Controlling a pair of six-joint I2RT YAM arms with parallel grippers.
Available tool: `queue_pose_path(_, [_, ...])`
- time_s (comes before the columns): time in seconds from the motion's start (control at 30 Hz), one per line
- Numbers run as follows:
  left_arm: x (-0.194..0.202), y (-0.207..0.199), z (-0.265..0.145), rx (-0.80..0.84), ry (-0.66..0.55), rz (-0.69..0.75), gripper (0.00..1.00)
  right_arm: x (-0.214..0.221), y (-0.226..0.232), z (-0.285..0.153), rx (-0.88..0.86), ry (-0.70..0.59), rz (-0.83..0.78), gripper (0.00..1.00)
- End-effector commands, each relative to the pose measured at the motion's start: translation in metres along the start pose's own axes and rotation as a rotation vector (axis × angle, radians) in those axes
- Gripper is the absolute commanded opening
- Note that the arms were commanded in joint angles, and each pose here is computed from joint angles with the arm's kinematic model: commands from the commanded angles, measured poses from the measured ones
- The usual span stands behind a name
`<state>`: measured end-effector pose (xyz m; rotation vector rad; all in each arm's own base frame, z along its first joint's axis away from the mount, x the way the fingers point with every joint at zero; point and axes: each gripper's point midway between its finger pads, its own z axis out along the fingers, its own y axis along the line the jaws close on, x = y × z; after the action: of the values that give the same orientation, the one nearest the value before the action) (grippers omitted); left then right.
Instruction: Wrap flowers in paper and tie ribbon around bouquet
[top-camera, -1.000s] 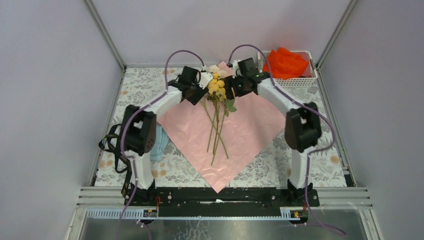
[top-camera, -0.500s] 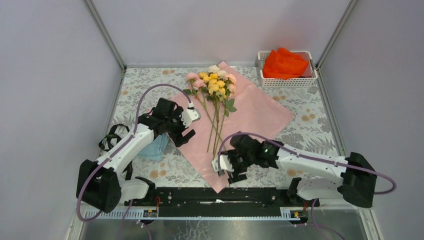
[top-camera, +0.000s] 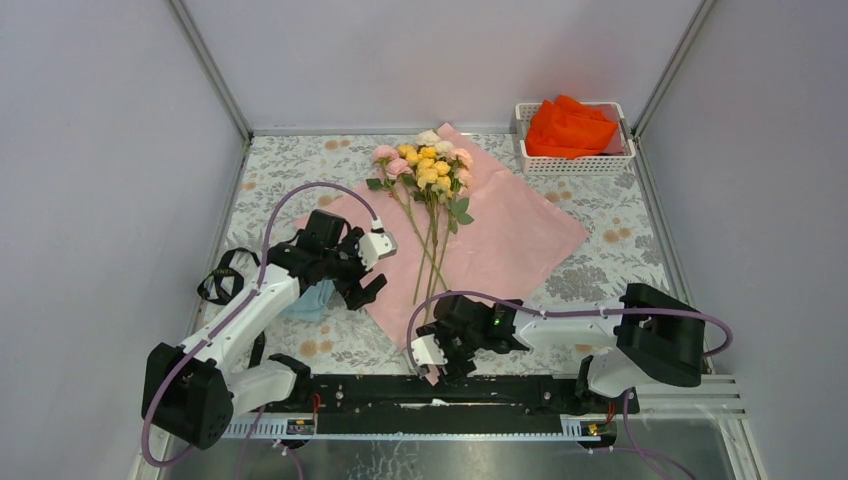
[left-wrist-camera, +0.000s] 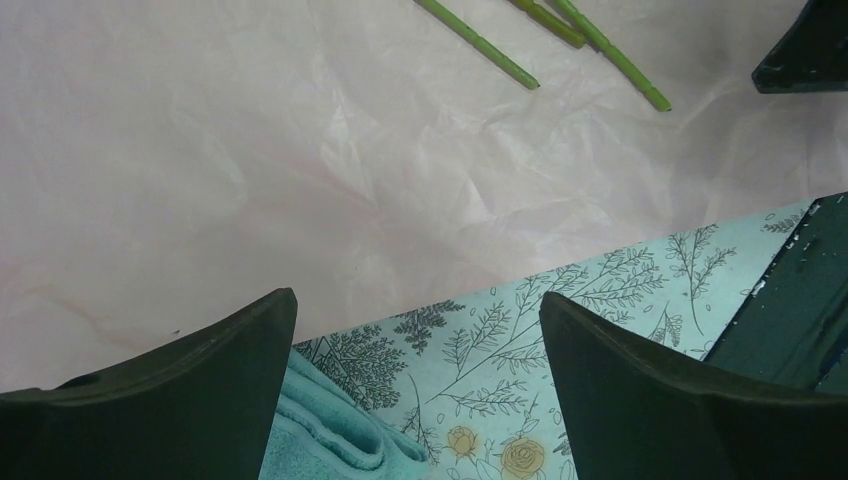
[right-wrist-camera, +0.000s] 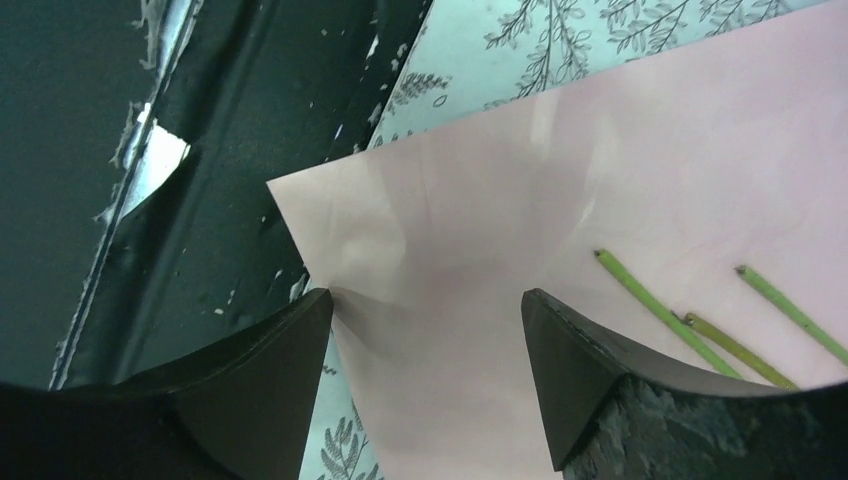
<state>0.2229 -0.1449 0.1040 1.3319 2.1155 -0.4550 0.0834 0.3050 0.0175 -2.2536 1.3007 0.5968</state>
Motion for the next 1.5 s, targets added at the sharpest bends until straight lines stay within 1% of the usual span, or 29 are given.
queue_pose_path(0.0, [-0.003, -0.010, 0.000, 0.045, -0.020, 0.000, 0.99, 0.007, -0.013, 0.006, 0.043, 0.046, -0.030, 0.76])
queue_pose_path(0.1, [-0.003, -0.014, 0.000, 0.069, -0.024, 0.012, 0.99, 0.012, -0.013, 0.007, 0.042, 0.070, -0.014, 0.71])
queue_pose_path(0.13, [-0.003, -0.016, 0.000, 0.077, -0.023, 0.018, 0.99, 0.013, -0.013, 0.007, 0.037, 0.070, -0.001, 0.67])
queue_pose_path(0.2, [-0.002, -0.019, 0.001, 0.098, -0.024, 0.028, 0.99, 0.012, -0.015, 0.008, 0.028, 0.060, 0.037, 0.55])
queue_pose_path(0.23, [-0.001, -0.021, 0.000, 0.109, -0.025, 0.034, 0.99, 0.012, -0.018, 0.008, 0.030, 0.053, 0.065, 0.41])
queue_pose_path(0.3, [-0.002, -0.027, -0.001, 0.137, -0.033, 0.045, 0.98, 0.010, -0.024, 0.005, 0.035, 0.026, 0.113, 0.28])
queue_pose_path(0.37, [-0.002, -0.036, -0.002, 0.175, -0.054, 0.062, 0.97, 0.008, -0.031, 0.001, 0.040, -0.003, 0.145, 0.19])
queue_pose_path(0.47, [-0.004, -0.057, -0.002, 0.256, -0.108, 0.126, 0.93, 0.002, -0.037, -0.007, 0.037, -0.055, 0.181, 0.09])
queue_pose_path(0.57, [-0.005, -0.078, 0.004, 0.337, -0.167, 0.194, 0.93, -0.007, -0.042, -0.016, 0.025, -0.132, 0.219, 0.06])
queue_pose_path(0.63, [-0.005, -0.084, 0.014, 0.357, -0.184, 0.227, 0.93, -0.010, -0.045, -0.020, 0.018, -0.174, 0.248, 0.06])
queue_pose_path(0.73, [-0.010, -0.089, 0.034, 0.322, -0.199, 0.315, 0.94, -0.011, -0.051, -0.026, 0.010, -0.217, 0.300, 0.03])
queue_pose_path(0.83, [-0.013, -0.100, 0.042, 0.331, -0.231, 0.400, 0.95, -0.011, -0.056, -0.032, 0.007, -0.251, 0.346, 0.00])
queue_pose_path(0.97, [-0.017, -0.109, 0.052, 0.342, -0.246, 0.452, 0.96, -0.014, -0.062, -0.039, 0.020, -0.297, 0.366, 0.01])
queue_pose_path(1.13, [-0.020, -0.116, 0.067, 0.299, -0.227, 0.509, 0.93, -0.016, -0.070, -0.045, 0.026, -0.327, 0.400, 0.01])
queue_pose_path(1.2, [-0.024, -0.115, 0.072, 0.263, -0.230, 0.513, 0.88, -0.017, -0.073, -0.048, 0.035, -0.353, 0.413, 0.00])
queue_pose_path(1.33, [-0.027, -0.110, 0.079, 0.242, -0.203, 0.486, 0.64, -0.016, -0.076, -0.052, 0.045, -0.361, 0.418, 0.01])
queue_pose_path(1.37, [-0.029, -0.110, 0.080, 0.246, -0.200, 0.476, 0.56, -0.017, -0.076, -0.052, 0.039, -0.366, 0.419, 0.01])
queue_pose_path(1.47, [-0.029, -0.118, 0.081, 0.293, -0.191, 0.459, 0.27, -0.018, -0.076, -0.054, 0.035, -0.375, 0.420, 0.03])
